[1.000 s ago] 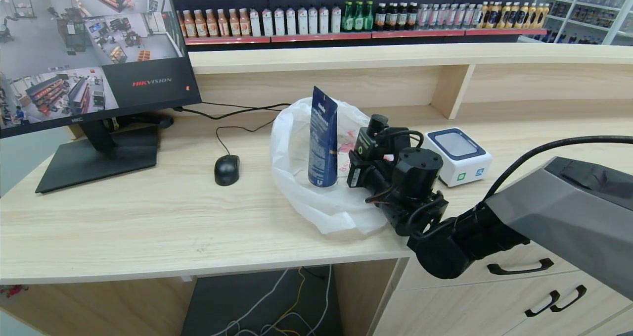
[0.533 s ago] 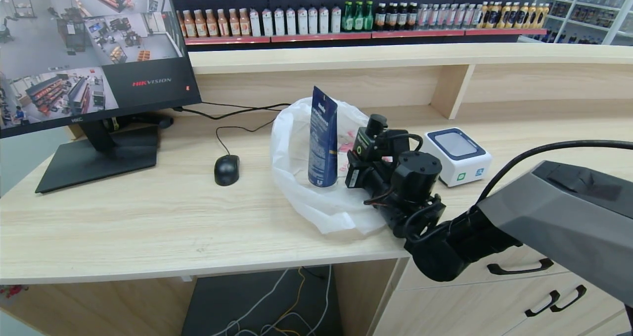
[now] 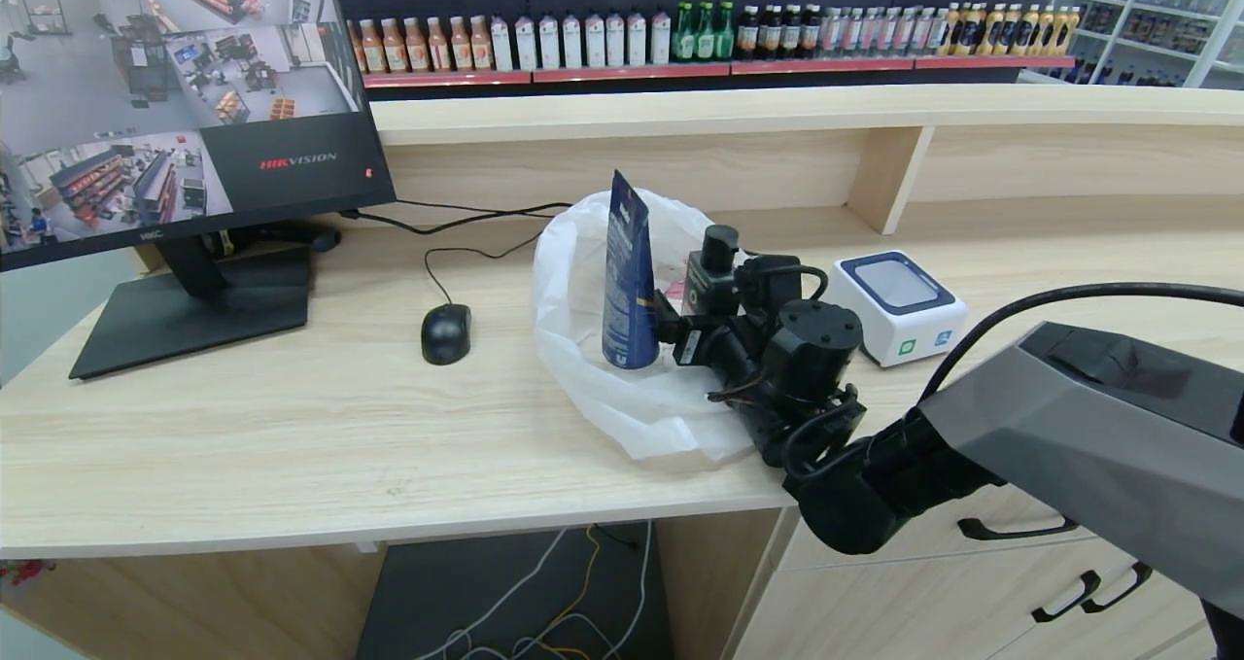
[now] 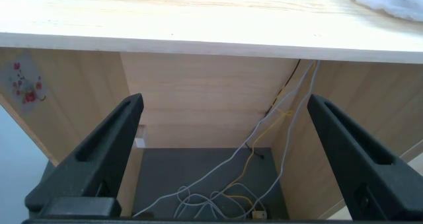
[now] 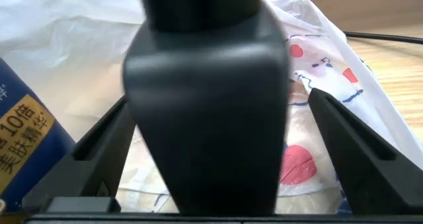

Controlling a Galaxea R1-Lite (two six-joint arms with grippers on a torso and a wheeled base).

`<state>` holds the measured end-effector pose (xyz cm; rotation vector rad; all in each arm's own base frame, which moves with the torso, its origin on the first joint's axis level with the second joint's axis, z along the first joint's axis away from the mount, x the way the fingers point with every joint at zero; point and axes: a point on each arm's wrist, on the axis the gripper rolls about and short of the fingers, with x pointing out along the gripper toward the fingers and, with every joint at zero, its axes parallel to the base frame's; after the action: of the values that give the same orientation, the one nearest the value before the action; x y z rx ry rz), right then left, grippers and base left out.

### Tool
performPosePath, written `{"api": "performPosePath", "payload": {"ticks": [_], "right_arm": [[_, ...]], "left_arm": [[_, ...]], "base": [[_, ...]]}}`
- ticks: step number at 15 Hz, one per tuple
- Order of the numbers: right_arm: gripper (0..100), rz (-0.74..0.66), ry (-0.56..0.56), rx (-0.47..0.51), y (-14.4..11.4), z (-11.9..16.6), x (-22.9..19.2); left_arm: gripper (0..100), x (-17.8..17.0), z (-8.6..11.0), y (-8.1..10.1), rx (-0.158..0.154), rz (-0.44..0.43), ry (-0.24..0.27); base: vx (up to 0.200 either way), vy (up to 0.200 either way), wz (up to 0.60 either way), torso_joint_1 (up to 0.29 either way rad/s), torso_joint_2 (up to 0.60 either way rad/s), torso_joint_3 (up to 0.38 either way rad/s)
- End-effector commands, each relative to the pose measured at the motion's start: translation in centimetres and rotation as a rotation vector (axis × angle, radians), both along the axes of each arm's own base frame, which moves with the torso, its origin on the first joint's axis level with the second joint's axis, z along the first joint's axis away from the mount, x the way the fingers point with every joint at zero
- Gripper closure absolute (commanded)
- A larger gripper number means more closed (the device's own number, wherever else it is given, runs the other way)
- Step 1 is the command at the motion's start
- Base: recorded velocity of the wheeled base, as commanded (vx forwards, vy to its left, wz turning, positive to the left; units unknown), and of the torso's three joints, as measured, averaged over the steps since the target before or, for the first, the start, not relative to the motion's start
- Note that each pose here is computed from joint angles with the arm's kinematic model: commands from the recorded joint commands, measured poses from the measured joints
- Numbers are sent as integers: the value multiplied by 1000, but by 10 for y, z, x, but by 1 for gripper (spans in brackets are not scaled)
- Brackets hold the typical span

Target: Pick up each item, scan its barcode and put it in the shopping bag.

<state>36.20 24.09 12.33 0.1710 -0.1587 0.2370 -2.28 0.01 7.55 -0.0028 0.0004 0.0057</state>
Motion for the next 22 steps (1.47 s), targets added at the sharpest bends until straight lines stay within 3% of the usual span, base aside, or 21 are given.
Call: {"api": "performPosePath", "payload": {"ticks": [1,5,15,22], "right_arm": [[0,-1,-14,9,-1,5,-1],[0,-12,-34,22,-11,18,-9],[0,-32,-141,59,-46,84,-51],[0,-49,-134,56,-111,101,-139]], "left_arm": [[0,0,0,0,0,0,0],[0,0,0,0,0,0,0],[0,0,0,0,0,0,0],[0,0,0,0,0,0,0]], "base": [[0,0,0,0,0,0],[0,0,0,0,0,0],[0,0,0,0,0,0],[0,0,0,0,0,0]]}}
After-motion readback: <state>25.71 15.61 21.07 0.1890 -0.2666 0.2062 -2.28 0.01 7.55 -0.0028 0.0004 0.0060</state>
